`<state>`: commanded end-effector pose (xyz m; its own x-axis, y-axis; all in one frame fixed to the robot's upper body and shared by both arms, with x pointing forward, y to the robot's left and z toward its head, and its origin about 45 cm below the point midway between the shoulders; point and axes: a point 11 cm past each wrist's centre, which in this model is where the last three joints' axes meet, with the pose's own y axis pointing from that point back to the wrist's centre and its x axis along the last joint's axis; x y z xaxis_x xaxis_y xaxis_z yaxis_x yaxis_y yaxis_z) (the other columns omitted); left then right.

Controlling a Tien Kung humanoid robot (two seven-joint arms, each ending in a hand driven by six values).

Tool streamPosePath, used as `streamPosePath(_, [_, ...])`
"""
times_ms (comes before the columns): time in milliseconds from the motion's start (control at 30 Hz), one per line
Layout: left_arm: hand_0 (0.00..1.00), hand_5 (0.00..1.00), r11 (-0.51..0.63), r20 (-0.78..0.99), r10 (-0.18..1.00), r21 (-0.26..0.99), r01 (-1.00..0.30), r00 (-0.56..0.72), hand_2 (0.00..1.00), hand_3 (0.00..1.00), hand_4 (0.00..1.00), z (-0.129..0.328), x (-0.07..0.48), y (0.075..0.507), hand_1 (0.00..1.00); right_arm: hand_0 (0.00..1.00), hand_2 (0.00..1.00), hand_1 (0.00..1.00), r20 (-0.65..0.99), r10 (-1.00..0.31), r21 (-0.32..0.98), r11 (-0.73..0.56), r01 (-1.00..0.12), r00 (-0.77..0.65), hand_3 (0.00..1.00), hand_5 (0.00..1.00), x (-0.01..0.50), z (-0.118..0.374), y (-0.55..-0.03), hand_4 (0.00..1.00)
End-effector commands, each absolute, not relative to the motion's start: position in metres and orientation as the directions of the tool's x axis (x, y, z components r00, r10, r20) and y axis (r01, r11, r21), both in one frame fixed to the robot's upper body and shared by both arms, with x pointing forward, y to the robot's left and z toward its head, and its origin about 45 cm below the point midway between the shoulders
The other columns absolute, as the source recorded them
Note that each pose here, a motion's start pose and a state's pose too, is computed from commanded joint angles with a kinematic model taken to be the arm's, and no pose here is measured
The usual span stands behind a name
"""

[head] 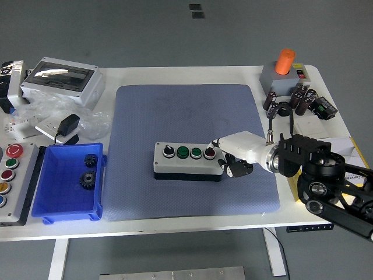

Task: Pick up the button,place it on the desk,press the button,press the button

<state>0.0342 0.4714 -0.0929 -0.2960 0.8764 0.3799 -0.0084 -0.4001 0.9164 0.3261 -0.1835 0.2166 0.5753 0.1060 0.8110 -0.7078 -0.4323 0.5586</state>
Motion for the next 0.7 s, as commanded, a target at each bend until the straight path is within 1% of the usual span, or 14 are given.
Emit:
streamPosePath(467, [0.632,0.19,-0.399,0.378,0.876,0.917,-0.008,-0.299,0.553,0.632,0.617,-0.093,0.034,0.471,0.63,0.215,0.282,0.397,0.799,0.098,0.569,-0.447,-0.691,0.594,0.789,0.003,0.322,0.213,-0.183,0.239])
streamPosePath(700, [0.632,0.19,-0.399,0.379,0.875,0.917,-0.007,-0.3,0.554,0.634,0.62,-0.093,0.033,0.471,0.63,0.212,0.277,0.396,0.858,-0.02,0.432,-0.513,-0.741,0.514,0.768,0.009,0.332,0.251,-0.182,0.25])
